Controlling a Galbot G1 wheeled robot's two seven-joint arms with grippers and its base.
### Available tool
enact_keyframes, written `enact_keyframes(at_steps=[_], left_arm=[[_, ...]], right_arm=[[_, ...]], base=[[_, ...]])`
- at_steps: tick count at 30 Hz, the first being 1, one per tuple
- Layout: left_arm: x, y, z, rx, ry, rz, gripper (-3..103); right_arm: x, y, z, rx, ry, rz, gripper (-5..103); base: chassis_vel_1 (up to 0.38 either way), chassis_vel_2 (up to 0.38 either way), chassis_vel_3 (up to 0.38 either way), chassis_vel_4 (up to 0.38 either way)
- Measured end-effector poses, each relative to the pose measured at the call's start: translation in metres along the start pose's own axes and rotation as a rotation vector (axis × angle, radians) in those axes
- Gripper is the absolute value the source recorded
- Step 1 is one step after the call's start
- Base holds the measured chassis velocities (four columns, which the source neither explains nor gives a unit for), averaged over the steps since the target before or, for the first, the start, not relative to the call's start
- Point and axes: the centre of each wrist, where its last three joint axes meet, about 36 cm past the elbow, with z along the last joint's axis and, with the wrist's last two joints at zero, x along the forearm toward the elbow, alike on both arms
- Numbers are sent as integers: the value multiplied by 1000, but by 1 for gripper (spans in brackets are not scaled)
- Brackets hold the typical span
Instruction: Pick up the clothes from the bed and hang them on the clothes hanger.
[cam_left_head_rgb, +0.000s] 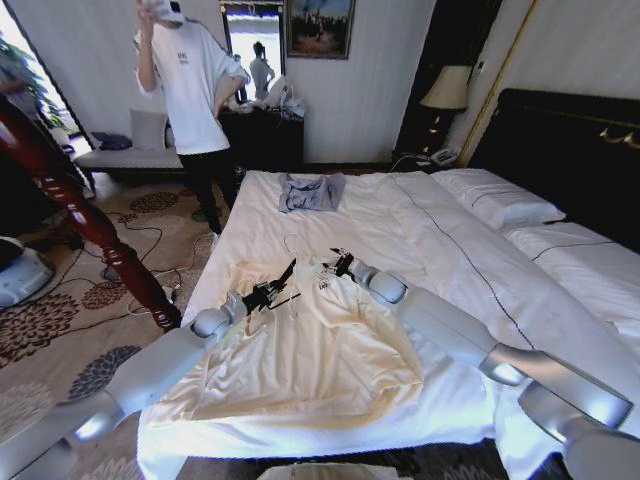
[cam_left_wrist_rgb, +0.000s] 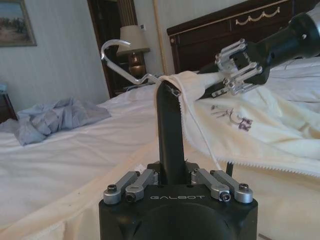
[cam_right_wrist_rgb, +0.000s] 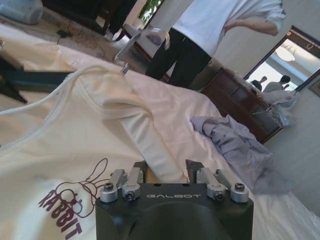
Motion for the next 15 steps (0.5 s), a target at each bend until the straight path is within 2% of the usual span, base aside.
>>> enact_keyframes(at_steps=[2,6,10,14,15], left_arm=[[0,0,1,-9,5,3,22],[0,-1,2,-12,8,1,22],[0,-4,-2,-7,15,-27,22],[2,-6,-15,22,3,-85,21],[4,-5,-18,26,-2,-99,26]], right_arm=[[0,1,0,6,1,-5,37],[0,2,0,14,0,-7,37],[-1,3,-1,31,-7,2,37],[-1,3,-3,39,-15,22,37],[0,3,-3,38,-15,27,35]], base=[[0,0,0,0],[0,0,0,0],[0,0,0,0],[0,0,0,0],[0,0,0,0]])
